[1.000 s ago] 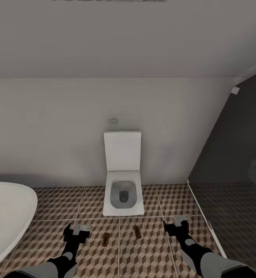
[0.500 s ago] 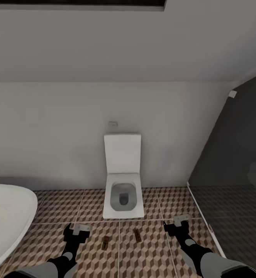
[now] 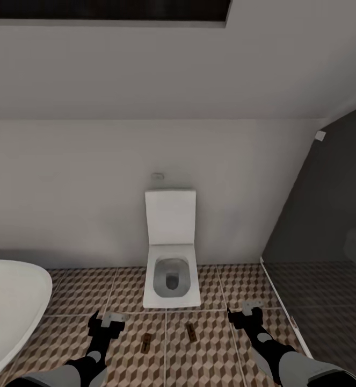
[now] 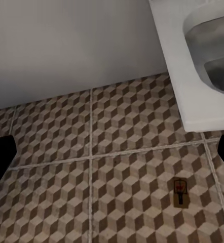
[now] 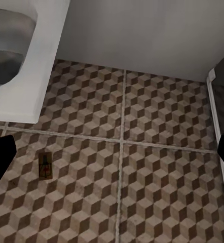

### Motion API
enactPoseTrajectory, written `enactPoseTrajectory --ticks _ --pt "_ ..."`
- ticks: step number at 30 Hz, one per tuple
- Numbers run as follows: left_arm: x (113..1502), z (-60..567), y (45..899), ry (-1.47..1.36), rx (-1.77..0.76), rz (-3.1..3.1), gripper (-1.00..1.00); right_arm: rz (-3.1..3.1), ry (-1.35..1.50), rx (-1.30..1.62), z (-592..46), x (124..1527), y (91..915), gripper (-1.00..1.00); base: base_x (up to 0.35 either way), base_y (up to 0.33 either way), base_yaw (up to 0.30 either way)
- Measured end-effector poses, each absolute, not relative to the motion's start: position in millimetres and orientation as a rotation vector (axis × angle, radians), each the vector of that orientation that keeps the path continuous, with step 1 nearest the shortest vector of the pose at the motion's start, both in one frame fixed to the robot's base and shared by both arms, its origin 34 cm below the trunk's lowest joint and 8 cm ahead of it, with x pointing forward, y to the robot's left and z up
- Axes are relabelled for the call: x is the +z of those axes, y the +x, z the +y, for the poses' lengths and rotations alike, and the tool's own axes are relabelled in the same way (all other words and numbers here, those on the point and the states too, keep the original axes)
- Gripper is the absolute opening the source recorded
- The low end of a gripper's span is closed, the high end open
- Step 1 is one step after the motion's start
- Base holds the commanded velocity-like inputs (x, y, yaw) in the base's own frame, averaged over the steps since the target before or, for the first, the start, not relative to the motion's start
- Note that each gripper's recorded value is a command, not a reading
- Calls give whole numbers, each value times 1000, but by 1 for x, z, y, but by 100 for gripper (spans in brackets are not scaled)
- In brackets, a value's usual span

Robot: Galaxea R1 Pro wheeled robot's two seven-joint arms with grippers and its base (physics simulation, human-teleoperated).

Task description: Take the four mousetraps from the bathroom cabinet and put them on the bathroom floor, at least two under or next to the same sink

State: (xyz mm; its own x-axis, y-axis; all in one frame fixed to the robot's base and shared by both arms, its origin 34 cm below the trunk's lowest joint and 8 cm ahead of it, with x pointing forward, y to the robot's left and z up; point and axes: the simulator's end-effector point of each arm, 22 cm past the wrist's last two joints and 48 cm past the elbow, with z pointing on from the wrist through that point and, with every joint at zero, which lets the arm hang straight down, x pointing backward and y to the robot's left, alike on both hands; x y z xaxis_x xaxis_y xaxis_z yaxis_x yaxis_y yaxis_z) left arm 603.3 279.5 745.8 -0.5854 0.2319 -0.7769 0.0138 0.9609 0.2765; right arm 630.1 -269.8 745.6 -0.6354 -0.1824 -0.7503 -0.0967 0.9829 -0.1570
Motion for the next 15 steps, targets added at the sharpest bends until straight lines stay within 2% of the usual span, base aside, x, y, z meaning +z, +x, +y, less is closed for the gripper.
enactPoseTrajectory --ticks 15 --pt "758 280 609 168 300 2157 100 2239 -192 -129 -270 758 636 100 0 0 0"
